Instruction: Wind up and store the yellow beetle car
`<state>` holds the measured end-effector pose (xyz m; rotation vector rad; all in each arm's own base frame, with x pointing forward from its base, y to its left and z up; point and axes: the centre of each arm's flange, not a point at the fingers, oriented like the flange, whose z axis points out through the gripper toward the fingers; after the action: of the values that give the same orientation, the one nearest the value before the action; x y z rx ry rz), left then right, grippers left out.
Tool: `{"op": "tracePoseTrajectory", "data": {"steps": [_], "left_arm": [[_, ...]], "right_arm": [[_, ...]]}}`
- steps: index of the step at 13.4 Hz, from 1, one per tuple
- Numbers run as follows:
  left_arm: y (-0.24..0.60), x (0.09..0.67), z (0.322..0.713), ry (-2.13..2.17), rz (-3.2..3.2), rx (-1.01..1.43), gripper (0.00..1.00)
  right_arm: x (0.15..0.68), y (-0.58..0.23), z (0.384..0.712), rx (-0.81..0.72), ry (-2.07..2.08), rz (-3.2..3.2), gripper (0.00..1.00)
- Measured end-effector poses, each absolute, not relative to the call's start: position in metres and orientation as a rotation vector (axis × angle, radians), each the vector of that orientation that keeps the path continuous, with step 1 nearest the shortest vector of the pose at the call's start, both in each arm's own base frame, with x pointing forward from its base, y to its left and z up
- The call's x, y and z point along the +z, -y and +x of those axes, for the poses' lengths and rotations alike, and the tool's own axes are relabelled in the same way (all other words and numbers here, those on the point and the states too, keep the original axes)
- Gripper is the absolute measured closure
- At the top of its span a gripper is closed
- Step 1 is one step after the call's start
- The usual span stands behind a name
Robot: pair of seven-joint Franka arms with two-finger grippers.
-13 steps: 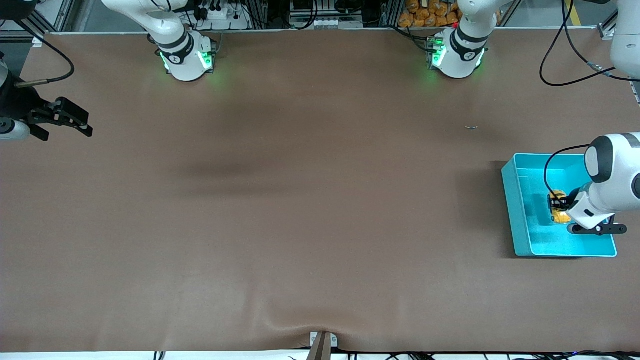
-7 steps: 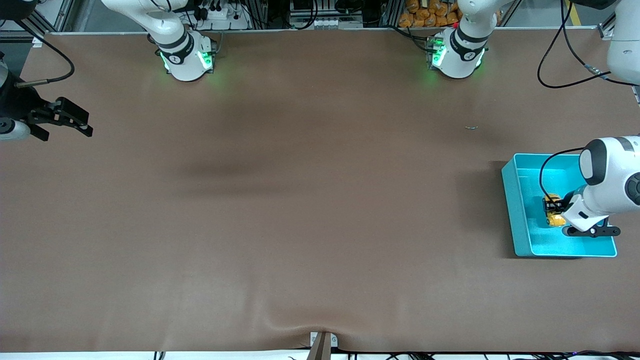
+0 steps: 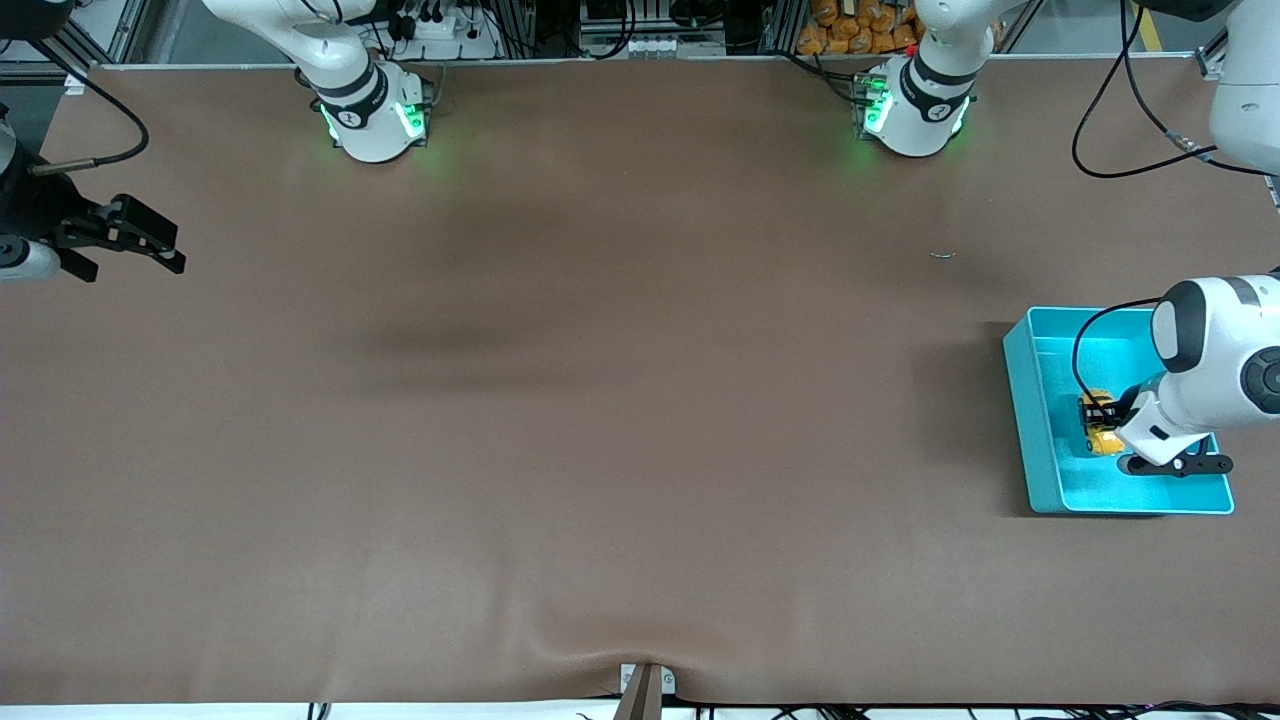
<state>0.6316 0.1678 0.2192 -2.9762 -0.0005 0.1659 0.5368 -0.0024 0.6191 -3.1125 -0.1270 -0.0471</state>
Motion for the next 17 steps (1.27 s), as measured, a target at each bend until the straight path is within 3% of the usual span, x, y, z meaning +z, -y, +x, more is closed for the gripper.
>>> {"op": "tracePoseTrajectory", "data": {"steps": [5,9,17], "left_arm": [[-0.168,0.22,0.633,0.0,-2.977,0.154,0.01],[-0.169,0.241,0.641,-0.024,-2.969,0.093,0.0],[-0.144,0.35,0.643,-0.05,-2.988,0.007,0.0]], "right_arm": [[0.622,0.002,0.537,-0.051,0.128,-3.113,0.0],[0.622,0.002,0.537,-0.053,0.129,-3.113,0.0],[0.637,0.002,0.535,-0.09,0.049,-3.113,0.0]]}}
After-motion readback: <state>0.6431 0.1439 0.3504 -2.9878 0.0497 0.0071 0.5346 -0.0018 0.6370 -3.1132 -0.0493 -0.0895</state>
